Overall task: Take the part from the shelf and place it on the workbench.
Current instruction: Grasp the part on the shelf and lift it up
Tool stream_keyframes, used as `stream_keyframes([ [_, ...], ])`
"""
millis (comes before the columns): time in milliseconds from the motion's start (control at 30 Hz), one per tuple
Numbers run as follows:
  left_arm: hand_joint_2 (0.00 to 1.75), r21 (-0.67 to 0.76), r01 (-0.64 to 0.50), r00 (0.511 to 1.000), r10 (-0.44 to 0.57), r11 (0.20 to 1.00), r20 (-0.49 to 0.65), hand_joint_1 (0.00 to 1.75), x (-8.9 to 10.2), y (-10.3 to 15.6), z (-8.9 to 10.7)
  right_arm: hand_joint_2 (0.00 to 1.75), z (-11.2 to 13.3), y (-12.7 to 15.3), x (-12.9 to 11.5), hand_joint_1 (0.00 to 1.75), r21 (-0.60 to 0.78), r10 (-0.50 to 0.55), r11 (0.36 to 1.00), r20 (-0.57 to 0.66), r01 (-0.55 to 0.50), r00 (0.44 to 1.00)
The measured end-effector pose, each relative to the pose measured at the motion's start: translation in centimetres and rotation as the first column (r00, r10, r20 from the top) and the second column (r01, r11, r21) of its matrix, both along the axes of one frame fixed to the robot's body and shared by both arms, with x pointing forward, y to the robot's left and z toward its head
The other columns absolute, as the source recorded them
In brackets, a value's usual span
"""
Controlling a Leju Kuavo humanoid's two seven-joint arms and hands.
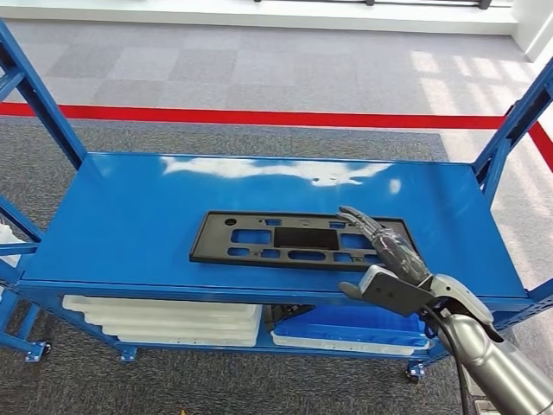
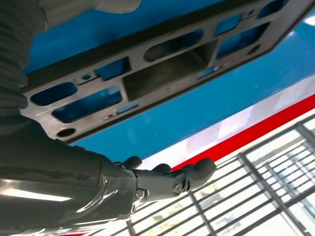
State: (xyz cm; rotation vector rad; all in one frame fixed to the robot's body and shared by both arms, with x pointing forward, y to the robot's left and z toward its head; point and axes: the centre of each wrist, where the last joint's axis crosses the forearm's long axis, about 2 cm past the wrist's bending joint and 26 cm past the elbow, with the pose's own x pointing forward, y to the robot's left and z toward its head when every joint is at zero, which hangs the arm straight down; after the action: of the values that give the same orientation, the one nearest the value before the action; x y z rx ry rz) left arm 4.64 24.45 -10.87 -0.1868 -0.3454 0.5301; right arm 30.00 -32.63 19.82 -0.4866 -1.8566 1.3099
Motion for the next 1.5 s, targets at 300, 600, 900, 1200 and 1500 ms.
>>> stream_keyframes([
  [300,0.00,0.001,0.000,1.000,0.000,1.000,0.005,0.00,0.0,0.0,0.0,1.75,0.6,0.8,-0.7,0.00,0.029,0.085,0.996,-0.043,-0.084,0.995],
  [600,0.00,0.001,0.004,1.000,-0.004,1.000,0.005,0.00,0.0,0.0,0.0,1.75,0.9,0.9,-1.2,0.00,0.018,0.114,0.993,-0.066,-0.114,0.991],
  [900,0.00,0.003,0.019,1.000,-0.019,1.000,0.003,0.00,0.1,0.0,0.0,1.75,0.3,0.4,-0.8,0.00,-0.187,0.000,0.982,-0.027,-0.005,1.000],
  [1200,0.00,0.004,0.035,0.999,-0.035,0.999,0.004,0.00,0.1,-0.1,0.0,1.75,-2.0,-0.4,0.1,0.00,-0.329,-0.082,0.942,-0.015,0.073,0.996],
  [1500,0.00,0.005,0.038,0.999,-0.038,0.999,0.005,0.00,0.2,-0.1,0.0,1.75,-3.8,-0.9,0.4,0.00,-0.388,-0.144,0.911,0.016,0.139,0.989],
])
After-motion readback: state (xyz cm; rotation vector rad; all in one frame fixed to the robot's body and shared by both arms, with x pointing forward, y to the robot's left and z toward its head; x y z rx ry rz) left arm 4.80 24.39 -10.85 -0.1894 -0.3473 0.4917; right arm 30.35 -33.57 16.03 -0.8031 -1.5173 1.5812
